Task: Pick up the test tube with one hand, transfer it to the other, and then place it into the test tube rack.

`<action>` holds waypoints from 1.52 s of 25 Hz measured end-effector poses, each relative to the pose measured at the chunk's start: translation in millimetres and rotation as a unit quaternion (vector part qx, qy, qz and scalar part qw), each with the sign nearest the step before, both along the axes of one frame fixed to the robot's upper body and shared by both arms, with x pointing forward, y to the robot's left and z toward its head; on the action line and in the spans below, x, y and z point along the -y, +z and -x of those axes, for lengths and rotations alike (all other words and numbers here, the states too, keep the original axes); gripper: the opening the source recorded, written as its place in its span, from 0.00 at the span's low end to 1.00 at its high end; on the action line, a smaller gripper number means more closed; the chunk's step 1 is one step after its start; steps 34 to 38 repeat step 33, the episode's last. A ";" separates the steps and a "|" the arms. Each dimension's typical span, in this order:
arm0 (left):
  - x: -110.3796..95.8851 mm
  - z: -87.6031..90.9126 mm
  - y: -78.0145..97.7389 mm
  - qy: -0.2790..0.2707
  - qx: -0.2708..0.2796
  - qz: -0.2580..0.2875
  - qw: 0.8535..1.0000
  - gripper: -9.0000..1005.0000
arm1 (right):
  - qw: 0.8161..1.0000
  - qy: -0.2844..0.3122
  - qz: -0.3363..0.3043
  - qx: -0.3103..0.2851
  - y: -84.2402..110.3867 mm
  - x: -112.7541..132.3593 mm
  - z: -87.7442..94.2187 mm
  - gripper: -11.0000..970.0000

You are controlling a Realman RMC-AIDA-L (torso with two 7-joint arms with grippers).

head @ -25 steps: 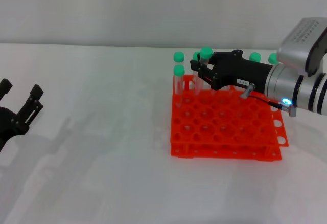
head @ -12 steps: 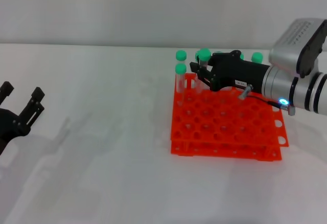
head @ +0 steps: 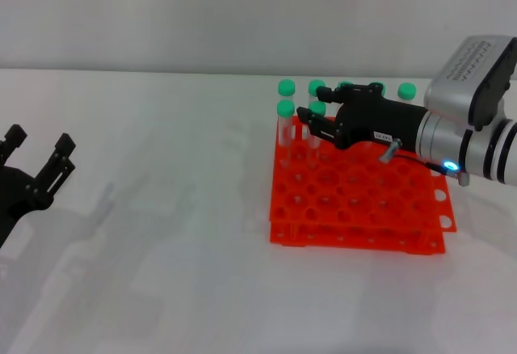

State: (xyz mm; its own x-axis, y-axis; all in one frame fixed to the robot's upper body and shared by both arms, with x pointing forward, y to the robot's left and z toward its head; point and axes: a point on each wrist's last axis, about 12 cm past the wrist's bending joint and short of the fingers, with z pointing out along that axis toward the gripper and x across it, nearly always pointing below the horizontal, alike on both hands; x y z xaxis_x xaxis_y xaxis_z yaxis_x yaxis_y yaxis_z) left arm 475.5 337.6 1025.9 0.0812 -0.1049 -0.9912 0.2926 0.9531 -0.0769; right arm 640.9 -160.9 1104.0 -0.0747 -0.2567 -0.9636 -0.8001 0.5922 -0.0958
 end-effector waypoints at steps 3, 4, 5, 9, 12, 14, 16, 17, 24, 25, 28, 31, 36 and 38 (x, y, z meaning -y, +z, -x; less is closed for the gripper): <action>0.5 -1.5 0.6 -0.001 0.001 0.000 1.000 0.76 | 1.000 0.000 -0.003 0.004 1.9 -0.3 -0.2 0.39; 0.6 -1.9 0.8 -0.002 0.001 -0.001 1.000 0.76 | 1.000 -0.001 -0.004 0.005 2.3 0.0 -0.2 0.43; 0.5 -1.9 0.8 -0.002 0.001 -0.001 1.000 0.76 | 1.000 -0.001 -0.005 0.006 2.5 0.4 0.1 0.47; -1.9 -1.5 1.1 0.005 0.002 -0.001 1.000 0.76 | 1.000 -0.004 -0.024 0.018 5.8 6.8 6.1 0.47; -7.5 -2.7 2.8 0.022 0.005 0.000 1.000 0.76 | 0.997 -0.017 -0.056 0.041 7.4 32.7 22.4 0.47; -8.9 -3.0 3.4 0.026 0.008 0.001 1.000 0.76 | 0.997 -0.022 -0.064 0.047 7.6 40.3 26.5 0.47; -12.1 -3.6 4.9 0.037 0.012 0.003 0.999 0.76 | 0.994 -0.034 -0.086 0.063 6.6 59.9 37.4 0.47; -13.2 -3.9 5.5 0.041 0.014 0.004 0.999 0.76 | 0.992 -0.041 -0.097 0.070 5.8 69.8 43.0 0.47; -20.8 -3.7 8.8 0.069 0.027 0.012 0.997 0.76 | 0.981 -0.108 -0.126 0.095 -5.9 130.9 75.9 0.47; -21.6 -3.4 9.0 0.073 0.028 0.013 0.997 0.76 | 0.980 -0.117 -0.125 0.101 -7.7 137.4 80.4 0.47; -23.3 -1.5 9.1 0.086 0.033 0.021 0.996 0.76 | 0.973 -0.144 -0.130 0.125 -14.6 159.1 100.0 0.47; -23.3 -0.2 8.6 0.094 0.035 0.030 0.994 0.76 | 0.965 -0.165 -0.147 0.143 -20.0 174.1 115.7 0.47; -22.3 0.8 7.7 0.097 0.035 0.034 0.994 0.76 | 0.957 -0.184 -0.159 0.157 -23.7 184.0 126.2 0.47; -22.3 0.8 7.7 0.097 0.035 0.034 0.994 0.76 | 0.957 -0.184 -0.159 0.157 -23.7 184.0 126.2 0.47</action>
